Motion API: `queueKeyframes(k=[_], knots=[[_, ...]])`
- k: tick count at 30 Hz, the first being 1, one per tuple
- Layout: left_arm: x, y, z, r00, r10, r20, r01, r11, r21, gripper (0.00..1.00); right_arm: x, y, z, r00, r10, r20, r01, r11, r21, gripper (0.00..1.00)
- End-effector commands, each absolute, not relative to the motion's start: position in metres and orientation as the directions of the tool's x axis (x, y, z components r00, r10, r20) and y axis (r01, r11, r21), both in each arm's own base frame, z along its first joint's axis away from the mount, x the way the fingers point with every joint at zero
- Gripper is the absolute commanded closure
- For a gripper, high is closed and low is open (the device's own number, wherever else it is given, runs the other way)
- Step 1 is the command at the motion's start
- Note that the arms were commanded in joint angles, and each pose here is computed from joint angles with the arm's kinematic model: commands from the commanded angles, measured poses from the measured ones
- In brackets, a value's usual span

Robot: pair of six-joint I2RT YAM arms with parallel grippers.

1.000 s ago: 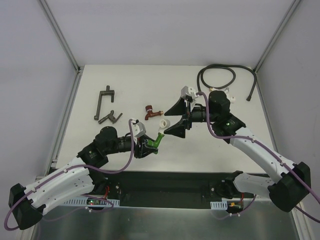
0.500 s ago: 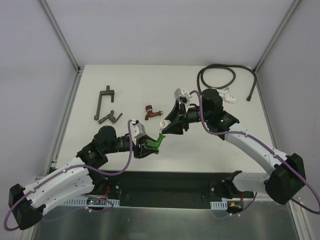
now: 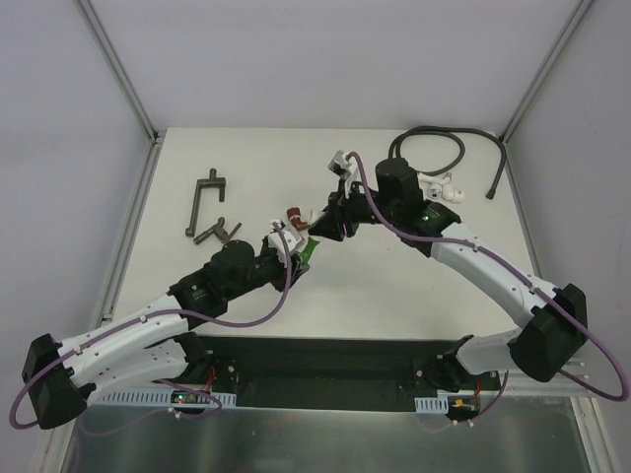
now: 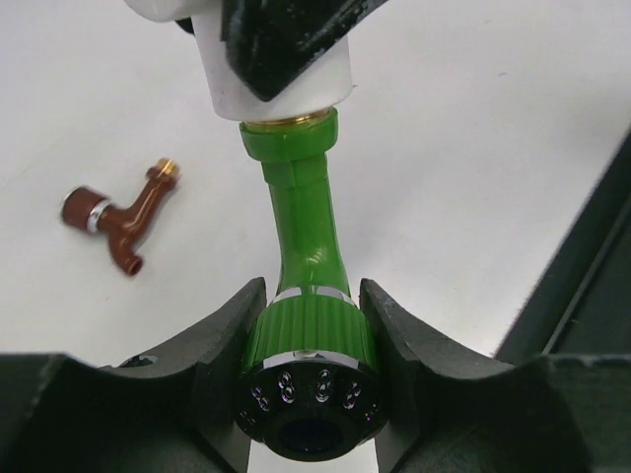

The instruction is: Install the water faucets

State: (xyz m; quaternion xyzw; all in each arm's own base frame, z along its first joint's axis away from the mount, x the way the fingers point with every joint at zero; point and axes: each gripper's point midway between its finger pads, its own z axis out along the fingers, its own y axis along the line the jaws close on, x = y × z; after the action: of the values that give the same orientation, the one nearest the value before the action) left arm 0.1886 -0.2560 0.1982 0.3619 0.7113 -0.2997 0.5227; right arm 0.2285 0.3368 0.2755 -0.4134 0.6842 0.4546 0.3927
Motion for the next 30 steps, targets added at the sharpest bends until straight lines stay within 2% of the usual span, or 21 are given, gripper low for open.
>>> queueKeyframes(k=[1, 5, 12, 13, 14, 16, 17, 20, 21, 24, 25, 27, 30], knots=[[0.24, -0.23, 0.223, -0.106, 0.269, -0.957, 0.587, 0.794, 0.158, 1.0, 0.241, 0.343, 0.263, -0.498, -0.221, -0.838, -0.822, 0.428, 0.376, 0.98], [0.248, -0.235, 0.219, -0.099, 0.37, -0.924, 0.489, 0.826, 0.279, 1.0, 0.258, 0.343, 0.244, -0.572, -0.205, -0.794, -0.747, 0.531, 0.4, 0.98], [0.255, -0.242, 0.217, -0.128, 0.354, -0.926, 0.386, 0.878, 0.282, 1.0, 0.273, 0.341, 0.232, -0.591, -0.194, -0.783, -0.703, 0.6, 0.382, 0.98], [0.255, -0.245, 0.218, -0.127, 0.352, -0.927, 0.389, 0.878, 0.279, 0.95, 0.273, 0.341, 0.233, -0.586, -0.19, -0.788, -0.704, 0.601, 0.379, 0.98], [0.254, -0.25, 0.216, -0.128, 0.354, -0.926, 0.403, 0.872, 0.278, 0.78, 0.274, 0.341, 0.235, -0.58, -0.184, -0.793, -0.705, 0.601, 0.376, 0.98], [0.249, -0.259, 0.216, -0.13, 0.332, -0.934, 0.448, 0.86, 0.243, 0.61, 0.275, 0.34, 0.235, -0.576, -0.179, -0.798, -0.705, 0.604, 0.373, 0.98], [0.246, -0.26, 0.219, -0.129, 0.301, -0.945, 0.462, 0.861, 0.212, 0.49, 0.276, 0.34, 0.236, -0.57, -0.173, -0.803, -0.707, 0.602, 0.372, 0.98], [0.234, -0.264, 0.234, -0.102, 0.197, -0.975, 0.526, 0.843, 0.115, 0.34, 0.276, 0.338, 0.24, -0.555, -0.158, -0.816, -0.714, 0.595, 0.37, 0.98], [0.231, -0.266, 0.244, -0.079, 0.148, -0.986, 0.542, 0.837, 0.083, 0.25, 0.274, 0.337, 0.244, -0.545, -0.156, -0.823, -0.724, 0.583, 0.369, 0.98], [0.215, -0.26, 0.255, -0.057, 0.042, -0.997, 0.616, 0.787, -0.002, 0.16, 0.271, 0.334, 0.25, -0.521, -0.154, -0.84, -0.752, 0.548, 0.366, 0.98], [0.205, -0.266, 0.252, -0.062, 0.034, -0.998, 0.684, 0.729, -0.018, 0.15, 0.271, 0.334, 0.254, -0.504, -0.147, -0.851, -0.766, 0.53, 0.363, 0.98], [0.207, -0.252, 0.254, -0.114, -0.065, -0.991, 0.693, 0.71, -0.126, 0.15, 0.266, 0.331, 0.259, -0.494, -0.136, -0.859, -0.786, 0.493, 0.374, 0.98], [0.201, -0.243, 0.251, -0.186, -0.171, -0.968, 0.76, 0.599, -0.251, 0.15, 0.258, 0.327, 0.271, -0.464, -0.109, -0.879, -0.82, 0.429, 0.379, 0.98]])
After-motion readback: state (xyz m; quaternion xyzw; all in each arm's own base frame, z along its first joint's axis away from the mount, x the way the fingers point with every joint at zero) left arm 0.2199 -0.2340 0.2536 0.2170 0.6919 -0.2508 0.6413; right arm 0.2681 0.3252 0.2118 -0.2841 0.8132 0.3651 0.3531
